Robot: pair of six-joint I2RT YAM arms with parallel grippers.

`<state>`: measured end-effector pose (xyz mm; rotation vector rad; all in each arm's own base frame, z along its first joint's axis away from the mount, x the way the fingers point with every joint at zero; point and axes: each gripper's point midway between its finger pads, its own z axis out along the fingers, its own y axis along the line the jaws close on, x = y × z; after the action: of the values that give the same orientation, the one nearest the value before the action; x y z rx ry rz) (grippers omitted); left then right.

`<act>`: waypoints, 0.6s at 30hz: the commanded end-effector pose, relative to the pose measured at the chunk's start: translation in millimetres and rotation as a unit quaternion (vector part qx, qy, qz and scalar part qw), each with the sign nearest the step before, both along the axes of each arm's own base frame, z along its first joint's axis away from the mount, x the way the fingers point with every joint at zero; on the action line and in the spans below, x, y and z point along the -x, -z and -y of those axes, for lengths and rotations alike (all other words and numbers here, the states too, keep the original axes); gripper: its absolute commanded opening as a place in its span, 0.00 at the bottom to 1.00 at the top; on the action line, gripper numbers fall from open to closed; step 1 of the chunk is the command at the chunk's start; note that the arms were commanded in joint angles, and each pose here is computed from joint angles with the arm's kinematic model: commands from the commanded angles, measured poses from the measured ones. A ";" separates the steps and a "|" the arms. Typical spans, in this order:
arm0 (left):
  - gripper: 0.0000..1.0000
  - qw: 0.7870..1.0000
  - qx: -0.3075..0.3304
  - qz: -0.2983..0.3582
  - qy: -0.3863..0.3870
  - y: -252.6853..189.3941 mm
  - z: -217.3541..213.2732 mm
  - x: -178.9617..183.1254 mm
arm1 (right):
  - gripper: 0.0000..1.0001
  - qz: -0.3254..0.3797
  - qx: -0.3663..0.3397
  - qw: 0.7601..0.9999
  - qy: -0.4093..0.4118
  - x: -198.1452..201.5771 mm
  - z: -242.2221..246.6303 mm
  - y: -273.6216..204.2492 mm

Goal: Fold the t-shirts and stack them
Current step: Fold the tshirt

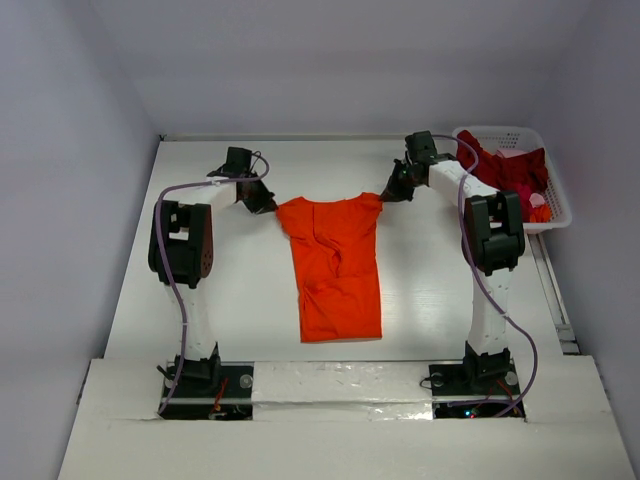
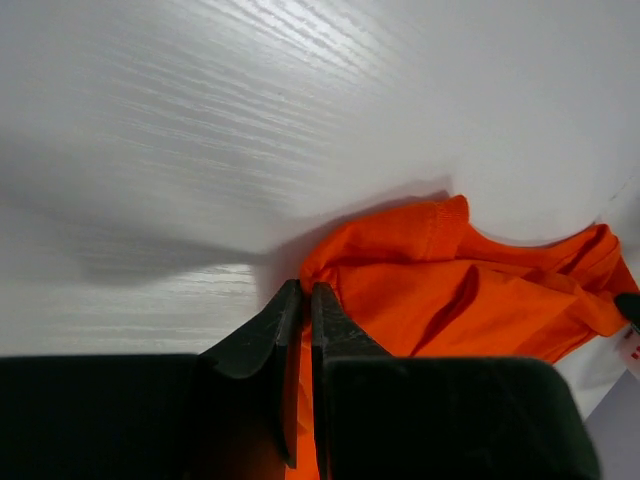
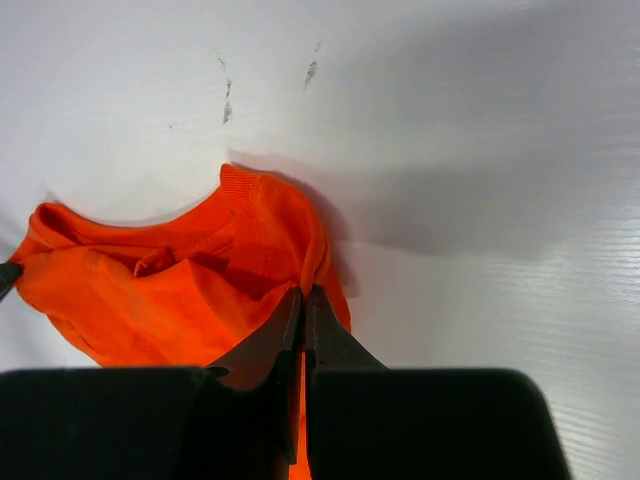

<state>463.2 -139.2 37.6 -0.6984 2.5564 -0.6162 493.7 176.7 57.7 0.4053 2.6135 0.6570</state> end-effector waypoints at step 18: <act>0.00 0.998 0.005 0.065 0.012 -101.3 -1.3 7.7 | 0.00 0.101 -0.043 0.992 -0.056 31.1 -9.6 -123.8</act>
<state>459.2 -140.5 95.4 -0.6663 2.5173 -0.6473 476.6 183.6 161.3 0.2638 2.4588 0.7756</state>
